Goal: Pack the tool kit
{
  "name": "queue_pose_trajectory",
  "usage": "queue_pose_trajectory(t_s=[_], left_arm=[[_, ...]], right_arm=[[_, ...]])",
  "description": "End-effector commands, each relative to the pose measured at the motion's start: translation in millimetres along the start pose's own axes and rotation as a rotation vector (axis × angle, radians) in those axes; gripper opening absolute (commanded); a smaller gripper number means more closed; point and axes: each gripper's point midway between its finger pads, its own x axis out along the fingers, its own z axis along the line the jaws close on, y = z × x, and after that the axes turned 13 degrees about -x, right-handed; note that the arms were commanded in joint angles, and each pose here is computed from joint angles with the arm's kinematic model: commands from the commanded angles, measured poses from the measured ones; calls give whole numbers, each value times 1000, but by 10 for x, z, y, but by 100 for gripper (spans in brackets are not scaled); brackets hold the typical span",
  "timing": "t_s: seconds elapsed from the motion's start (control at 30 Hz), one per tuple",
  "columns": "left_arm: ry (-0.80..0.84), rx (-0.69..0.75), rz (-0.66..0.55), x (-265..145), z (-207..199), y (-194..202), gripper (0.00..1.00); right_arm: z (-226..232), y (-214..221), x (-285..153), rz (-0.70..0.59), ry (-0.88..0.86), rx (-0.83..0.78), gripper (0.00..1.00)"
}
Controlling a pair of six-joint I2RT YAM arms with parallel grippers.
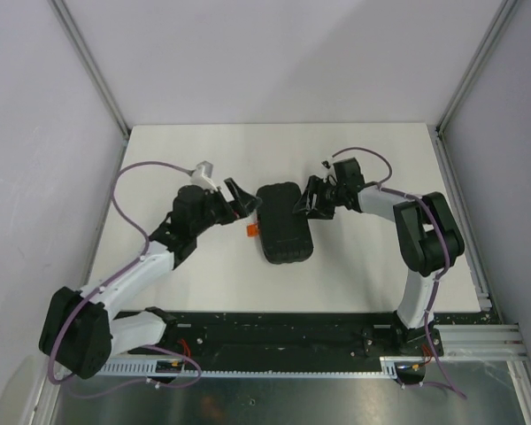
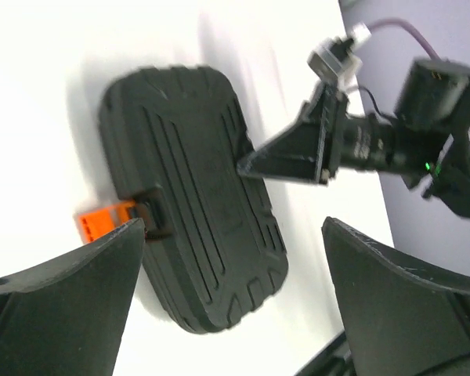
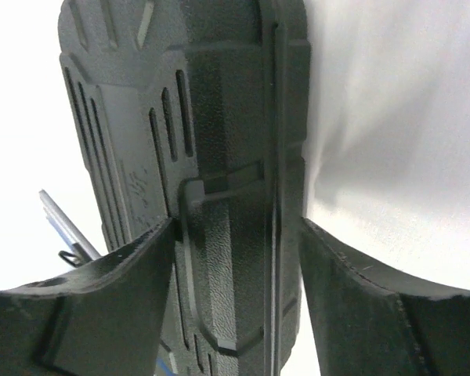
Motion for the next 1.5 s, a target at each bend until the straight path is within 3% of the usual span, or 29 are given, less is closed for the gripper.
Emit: queue_pose_trajectory(t_s=[0.0, 0.27, 0.7, 0.8, 1.0, 1.13, 1.47], left_arm=[[-124, -26, -90, -49, 334, -240, 99], [-143, -165, 38, 159, 755, -41, 99], [60, -277, 22, 313, 1040, 269, 98], [112, -312, 15, 308, 1080, 317, 90], [173, -431, 14, 261, 1245, 430, 55], [172, -437, 16, 254, 1302, 452, 41], [334, -373, 25, 268, 854, 182, 34]], right_arm=[[-402, 588, 25, 185, 259, -59, 70], [-90, 20, -98, -1, 264, -186, 86], [67, 0, 75, -6, 167, -198, 84], [44, 4, 91, 0, 170, -195, 82], [-56, 44, 175, 29, 187, -176, 78], [-92, 70, 225, 38, 198, -166, 77], [-119, 32, 335, 42, 204, -153, 74]])
